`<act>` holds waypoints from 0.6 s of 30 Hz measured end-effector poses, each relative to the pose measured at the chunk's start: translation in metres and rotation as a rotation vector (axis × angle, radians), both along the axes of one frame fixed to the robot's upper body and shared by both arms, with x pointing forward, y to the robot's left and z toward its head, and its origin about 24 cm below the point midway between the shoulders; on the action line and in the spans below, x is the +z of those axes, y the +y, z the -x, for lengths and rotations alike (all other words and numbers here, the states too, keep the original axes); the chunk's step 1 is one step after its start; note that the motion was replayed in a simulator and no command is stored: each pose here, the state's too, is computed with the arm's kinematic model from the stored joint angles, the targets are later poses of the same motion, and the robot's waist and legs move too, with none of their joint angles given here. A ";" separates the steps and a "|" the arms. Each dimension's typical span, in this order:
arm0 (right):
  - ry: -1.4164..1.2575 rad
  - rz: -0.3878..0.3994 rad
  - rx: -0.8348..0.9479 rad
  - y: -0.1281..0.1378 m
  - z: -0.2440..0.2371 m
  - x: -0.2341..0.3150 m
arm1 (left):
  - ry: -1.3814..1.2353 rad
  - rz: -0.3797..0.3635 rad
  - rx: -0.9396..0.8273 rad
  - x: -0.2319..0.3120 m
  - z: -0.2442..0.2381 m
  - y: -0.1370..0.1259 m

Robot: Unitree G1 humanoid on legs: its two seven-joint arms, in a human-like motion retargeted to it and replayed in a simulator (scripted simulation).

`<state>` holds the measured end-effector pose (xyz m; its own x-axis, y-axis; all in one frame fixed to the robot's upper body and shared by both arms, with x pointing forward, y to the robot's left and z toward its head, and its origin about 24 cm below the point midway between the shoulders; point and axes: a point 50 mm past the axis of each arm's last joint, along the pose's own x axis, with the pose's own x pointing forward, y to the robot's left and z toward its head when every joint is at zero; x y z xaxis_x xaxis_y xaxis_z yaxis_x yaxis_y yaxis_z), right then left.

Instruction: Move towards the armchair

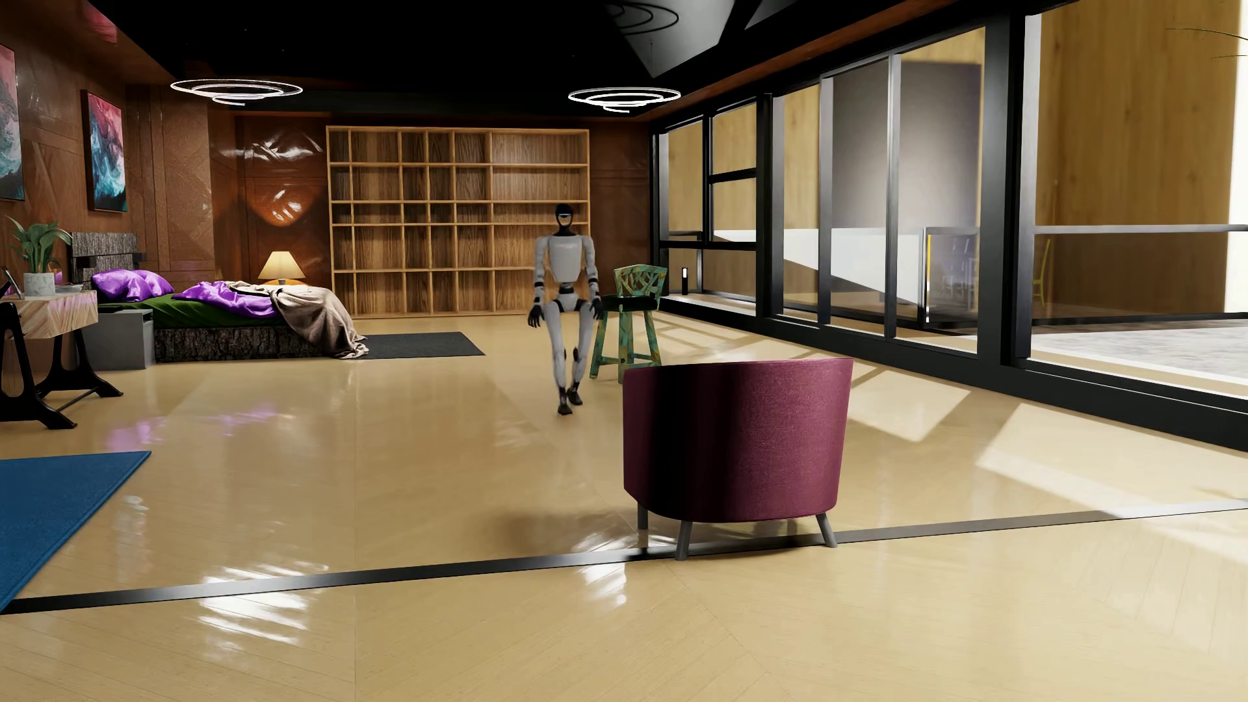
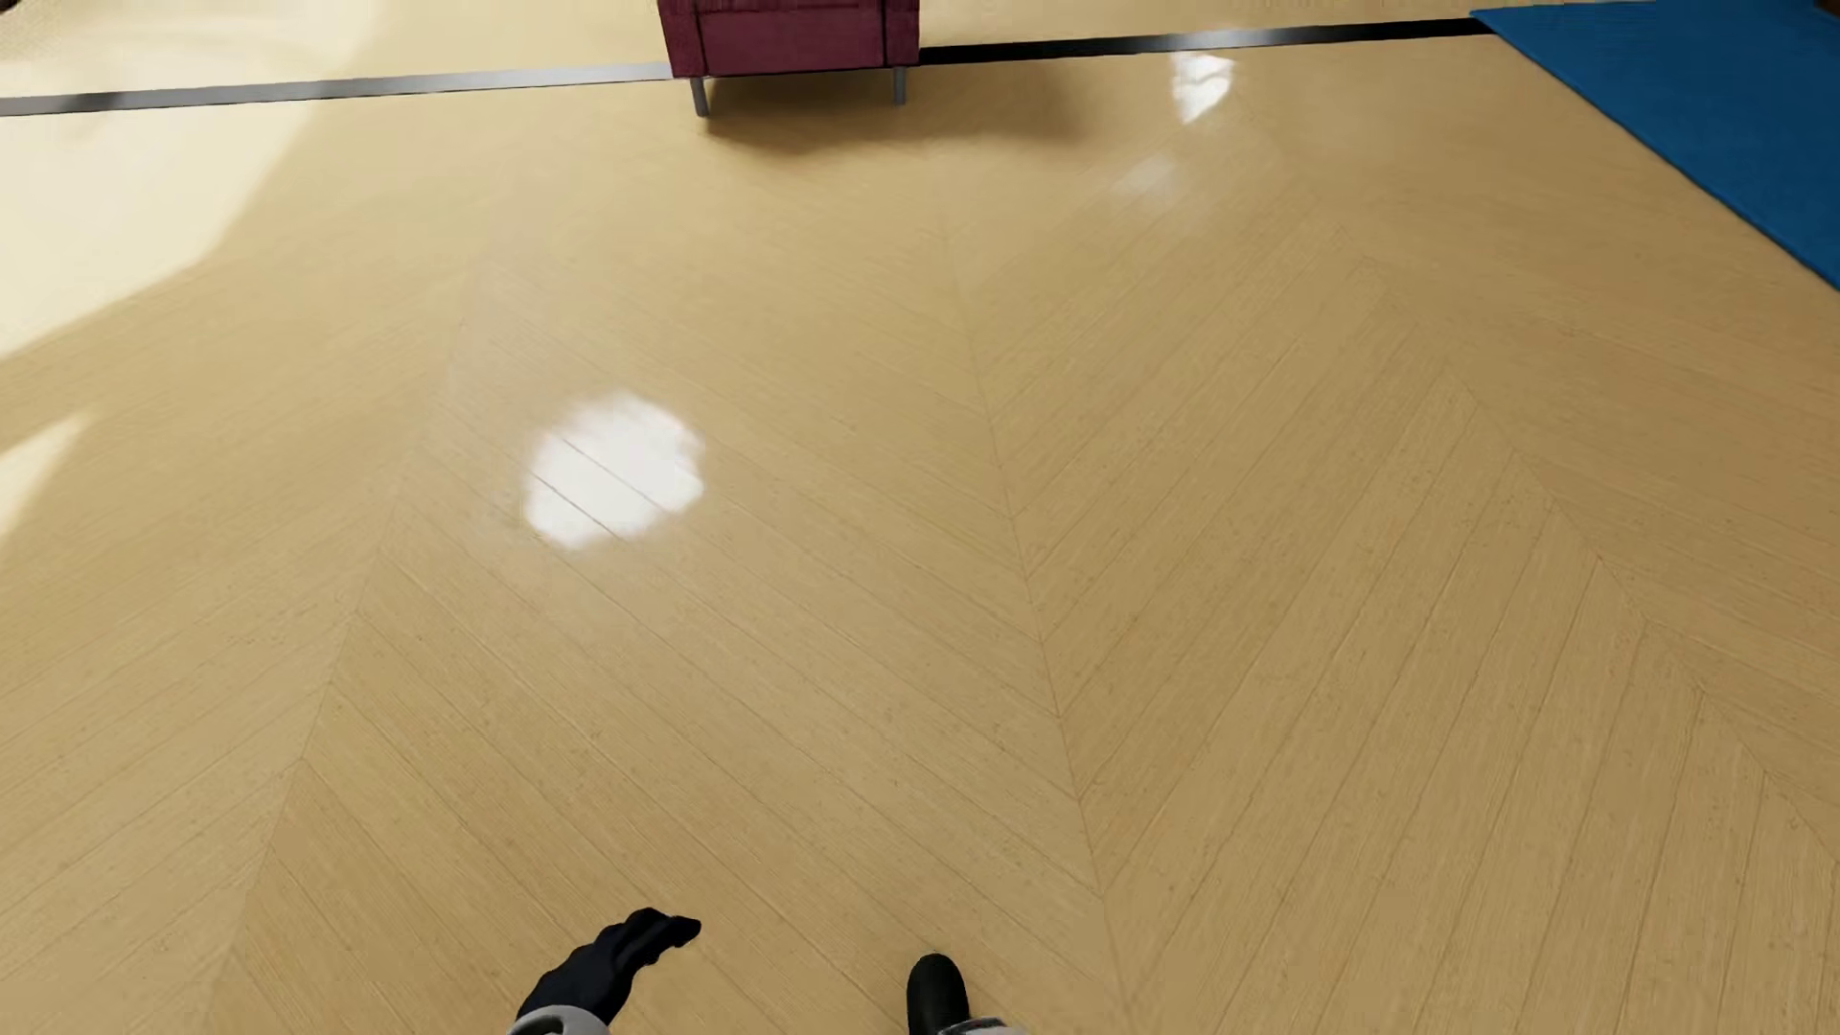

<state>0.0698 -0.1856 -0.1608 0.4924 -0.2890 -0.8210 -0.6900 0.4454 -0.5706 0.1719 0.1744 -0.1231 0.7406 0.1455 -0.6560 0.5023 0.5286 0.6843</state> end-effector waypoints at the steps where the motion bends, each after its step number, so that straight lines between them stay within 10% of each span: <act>1: 0.050 0.003 -0.009 0.003 0.009 -0.004 | 0.045 -0.006 0.022 -0.006 0.013 0.004; 7: -0.046 -0.139 0.000 0.034 -0.020 -0.001 | 0.399 -0.071 -0.182 -0.029 0.069 0.022; 12: -0.252 -0.135 0.175 0.047 -0.101 0.025 | 0.211 -0.050 0.151 -0.018 0.080 0.040; 18: -0.532 -0.177 0.374 0.073 -0.160 0.069 | 0.236 -0.025 0.154 -0.018 0.075 0.035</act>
<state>0.2298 -0.1126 -0.0918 0.8837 0.0958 -0.4581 -0.4608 0.3492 -0.8159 0.0972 0.2089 -0.1415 0.5360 0.2628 -0.8023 0.5642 0.5954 0.5720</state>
